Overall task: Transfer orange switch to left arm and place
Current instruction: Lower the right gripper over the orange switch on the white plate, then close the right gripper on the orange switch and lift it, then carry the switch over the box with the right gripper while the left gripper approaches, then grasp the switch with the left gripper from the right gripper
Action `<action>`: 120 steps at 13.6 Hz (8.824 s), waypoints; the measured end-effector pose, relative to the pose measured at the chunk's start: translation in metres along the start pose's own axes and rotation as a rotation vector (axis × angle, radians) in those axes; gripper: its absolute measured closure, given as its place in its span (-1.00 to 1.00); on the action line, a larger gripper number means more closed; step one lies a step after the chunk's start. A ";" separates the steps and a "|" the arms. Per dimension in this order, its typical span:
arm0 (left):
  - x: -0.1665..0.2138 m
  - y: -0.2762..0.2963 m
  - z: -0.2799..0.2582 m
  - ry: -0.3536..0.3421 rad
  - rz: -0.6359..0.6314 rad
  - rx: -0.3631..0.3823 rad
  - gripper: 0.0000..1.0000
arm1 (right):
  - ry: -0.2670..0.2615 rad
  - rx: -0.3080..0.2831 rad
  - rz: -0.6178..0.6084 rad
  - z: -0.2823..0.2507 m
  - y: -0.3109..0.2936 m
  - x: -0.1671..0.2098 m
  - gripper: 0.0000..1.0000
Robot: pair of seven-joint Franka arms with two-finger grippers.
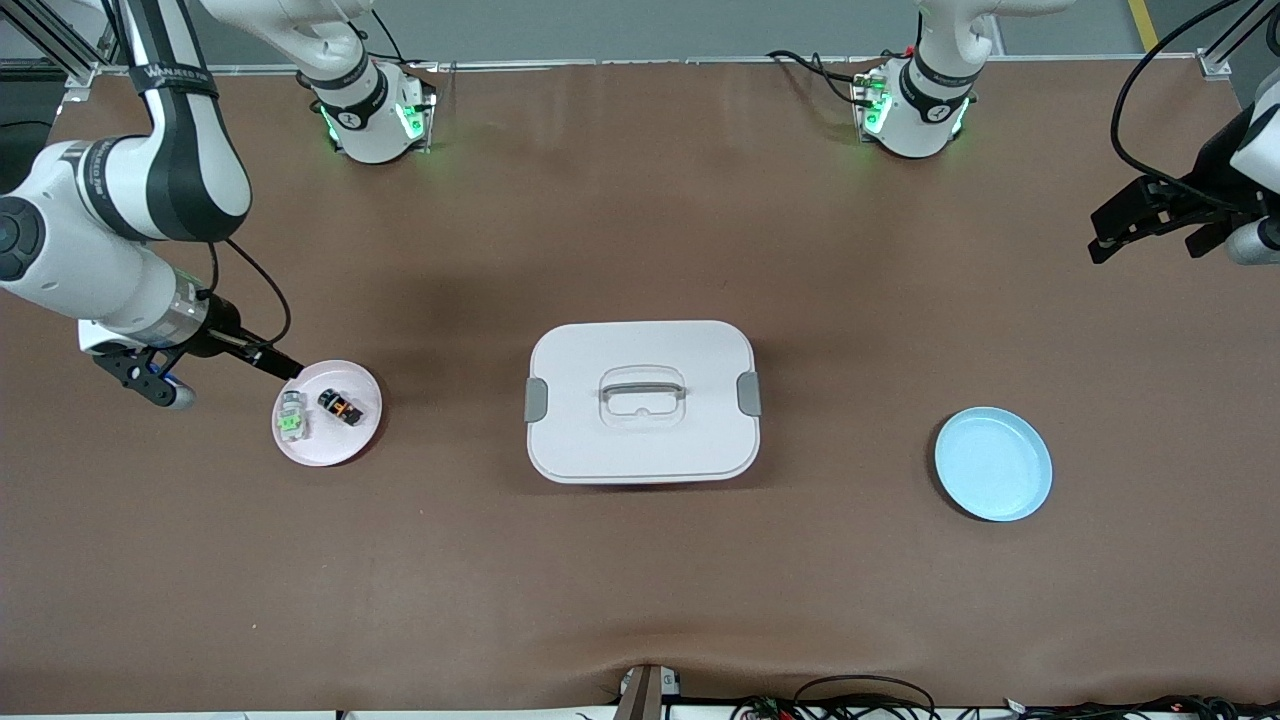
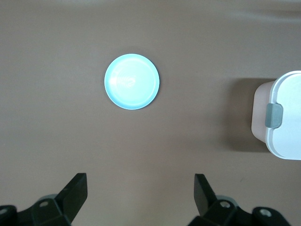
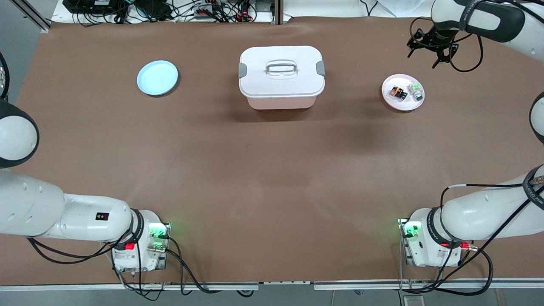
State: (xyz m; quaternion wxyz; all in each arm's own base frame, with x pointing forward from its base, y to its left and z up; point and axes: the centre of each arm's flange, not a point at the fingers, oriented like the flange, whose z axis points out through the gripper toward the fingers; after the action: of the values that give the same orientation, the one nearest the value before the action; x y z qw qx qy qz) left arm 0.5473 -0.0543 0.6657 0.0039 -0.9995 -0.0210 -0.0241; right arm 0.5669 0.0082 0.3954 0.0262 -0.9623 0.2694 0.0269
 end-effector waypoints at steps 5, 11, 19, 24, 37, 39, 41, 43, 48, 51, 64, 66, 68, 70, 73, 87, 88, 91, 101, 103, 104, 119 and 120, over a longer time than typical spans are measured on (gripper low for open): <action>-0.001 0.004 0.000 -0.001 0.007 -0.001 -1.00 | 0.038 0.012 0.025 0.038 0.008 0.010 -1.00; -0.002 0.013 0.003 -0.012 0.025 0.000 -1.00 | 0.024 -0.006 0.061 0.089 0.020 0.028 -1.00; -0.003 0.020 0.005 -0.020 0.038 0.000 -1.00 | 0.042 0.003 0.055 0.163 0.004 0.032 -1.00; 0.001 0.028 0.015 -0.038 0.051 0.002 -1.00 | 0.029 -0.008 0.040 0.173 0.003 0.030 -1.00; 0.001 0.028 0.015 -0.037 0.050 0.002 -1.00 | 0.002 -0.030 0.006 0.203 0.006 0.028 -1.00; 0.001 0.028 0.015 -0.038 0.050 0.002 -1.00 | -0.001 -0.032 -0.001 0.210 0.003 0.025 -1.00; 0.002 0.028 0.016 -0.040 0.050 0.002 -1.00 | -0.004 -0.034 -0.005 0.215 0.001 0.024 -1.00; 0.002 0.028 0.017 -0.042 0.049 0.002 -1.00 | -0.005 -0.034 -0.006 0.217 0.001 0.023 -1.00; 0.002 0.028 0.017 -0.042 0.049 0.002 -1.00 | -0.005 -0.034 -0.006 0.217 0.001 0.023 -1.00; 0.002 0.028 0.018 -0.043 0.049 0.002 -1.00 | -0.008 -0.037 -0.006 0.219 0.002 0.023 -1.00; 0.004 0.029 0.021 -0.048 0.051 0.003 -1.00 | -0.025 -0.019 0.027 0.220 0.002 0.023 -0.45; 0.004 0.029 0.021 -0.048 0.052 0.003 -1.00 | -0.053 -0.014 0.046 0.218 0.000 0.024 -0.45; 0.004 0.032 0.021 -0.046 0.057 0.002 -1.00 | -0.098 0.012 0.088 0.210 -0.005 0.027 -0.45; 0.006 0.037 0.022 -0.038 0.065 0.000 -1.00 | -0.155 0.038 0.121 0.197 -0.013 0.031 -0.45; 0.009 0.042 0.024 -0.024 0.070 -0.013 -1.00 | -0.213 0.072 0.190 0.171 -0.026 0.034 -0.45; 0.002 0.107 0.006 0.022 0.125 -0.315 -1.00 | -0.233 0.198 0.584 0.065 -0.270 -0.090 -0.45; 0.001 0.110 0.006 0.020 0.130 -0.319 -1.00 | -0.240 0.201 0.620 0.066 -0.288 -0.099 -0.45; -0.006 0.131 0.007 0.008 0.167 -0.336 -1.00 | -0.258 0.215 0.709 0.066 -0.339 -0.128 -0.45; 0.008 0.219 0.093 -0.017 0.212 -0.419 -1.00 | -0.432 0.343 0.903 0.004 -0.426 -0.202 -0.45; 0.007 0.231 0.116 -0.001 0.180 -0.472 -1.00 | -0.459 0.371 0.937 -0.006 -0.438 -0.218 -0.45; 0.006 0.233 0.122 -0.004 0.165 -0.493 -1.00 | -0.474 0.391 0.950 -0.008 -0.443 -0.226 -0.45; 0.011 0.206 0.197 0.048 0.065 -0.743 -0.87 | -0.635 0.496 1.066 -0.036 -0.477 -0.284 -0.45; 0.010 0.206 0.200 0.043 0.065 -0.741 -0.79 | -0.641 0.496 1.069 -0.037 -0.477 -0.284 -0.45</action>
State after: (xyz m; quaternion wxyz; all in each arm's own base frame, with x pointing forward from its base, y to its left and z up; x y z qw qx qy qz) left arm 0.5756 -0.2581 0.4649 -0.3571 -0.9324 0.0211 -0.0509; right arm 0.5741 0.5597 0.4684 0.3086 -0.6064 0.6859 0.2581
